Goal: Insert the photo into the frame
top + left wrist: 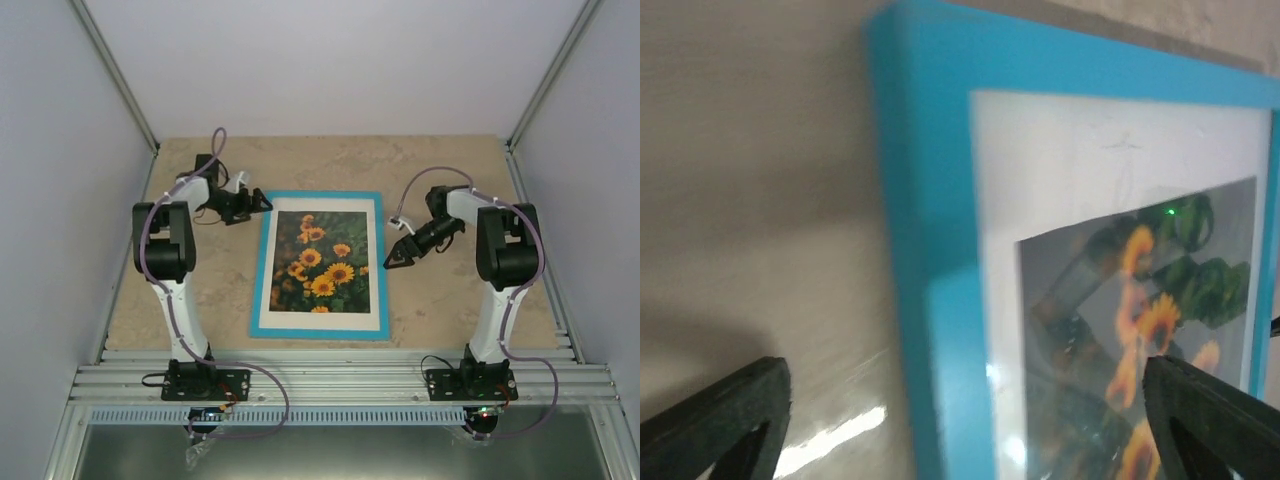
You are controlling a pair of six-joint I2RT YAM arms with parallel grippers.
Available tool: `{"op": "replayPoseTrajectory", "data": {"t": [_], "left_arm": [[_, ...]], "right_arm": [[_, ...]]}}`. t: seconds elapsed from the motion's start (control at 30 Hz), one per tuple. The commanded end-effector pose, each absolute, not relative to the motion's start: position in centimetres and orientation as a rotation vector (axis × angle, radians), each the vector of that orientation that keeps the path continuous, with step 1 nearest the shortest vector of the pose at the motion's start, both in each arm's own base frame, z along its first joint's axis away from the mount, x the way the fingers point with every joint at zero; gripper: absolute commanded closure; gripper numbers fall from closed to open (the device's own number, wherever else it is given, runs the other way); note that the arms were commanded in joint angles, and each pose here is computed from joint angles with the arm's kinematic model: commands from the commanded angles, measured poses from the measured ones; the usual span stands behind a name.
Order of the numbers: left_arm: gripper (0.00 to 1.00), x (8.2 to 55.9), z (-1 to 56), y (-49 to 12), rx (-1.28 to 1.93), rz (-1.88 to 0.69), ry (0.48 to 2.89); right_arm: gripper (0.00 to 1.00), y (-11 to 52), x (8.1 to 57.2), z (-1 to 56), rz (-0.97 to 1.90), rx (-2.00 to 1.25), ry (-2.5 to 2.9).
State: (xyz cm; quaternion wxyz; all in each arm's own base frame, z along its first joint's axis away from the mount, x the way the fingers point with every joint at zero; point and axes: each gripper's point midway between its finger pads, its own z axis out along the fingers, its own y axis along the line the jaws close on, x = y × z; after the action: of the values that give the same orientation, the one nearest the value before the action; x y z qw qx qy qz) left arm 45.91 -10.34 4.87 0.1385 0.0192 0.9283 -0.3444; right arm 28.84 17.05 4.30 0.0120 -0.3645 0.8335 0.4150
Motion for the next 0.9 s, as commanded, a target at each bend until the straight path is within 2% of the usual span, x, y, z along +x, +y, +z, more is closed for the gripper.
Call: {"op": "replayPoseTrajectory", "data": {"t": [0.0, 0.27, 0.43, 0.6, 0.87], "left_arm": [[0.01, 46.3, 8.0, -5.0, -0.008, -0.824, 2.665], [0.01, 51.5, 20.0, 2.0, 0.109, -0.444, 2.476], [0.01, 51.6, 25.5, 6.3, 0.088, -0.296, 2.385], [0.01, 49.0, 24.4, 9.6, 0.008, -0.260, 2.415], [0.01, 43.3, 18.3, 11.1, -0.054, -0.129, 2.487]], "right_arm": [[0.09, 15.3, 33.0, 6.1, 1.102, -1.117, 2.553], [0.02, 12.0, 41.8, 14.4, 0.840, -1.051, 2.368], [0.02, 7.9, 44.9, 20.1, 0.698, -0.958, 2.274], [0.02, 5.1, 44.3, 22.9, 0.622, -0.865, 2.225], [0.02, 2.8, 39.3, 18.3, 0.617, -0.705, 2.292]]}}
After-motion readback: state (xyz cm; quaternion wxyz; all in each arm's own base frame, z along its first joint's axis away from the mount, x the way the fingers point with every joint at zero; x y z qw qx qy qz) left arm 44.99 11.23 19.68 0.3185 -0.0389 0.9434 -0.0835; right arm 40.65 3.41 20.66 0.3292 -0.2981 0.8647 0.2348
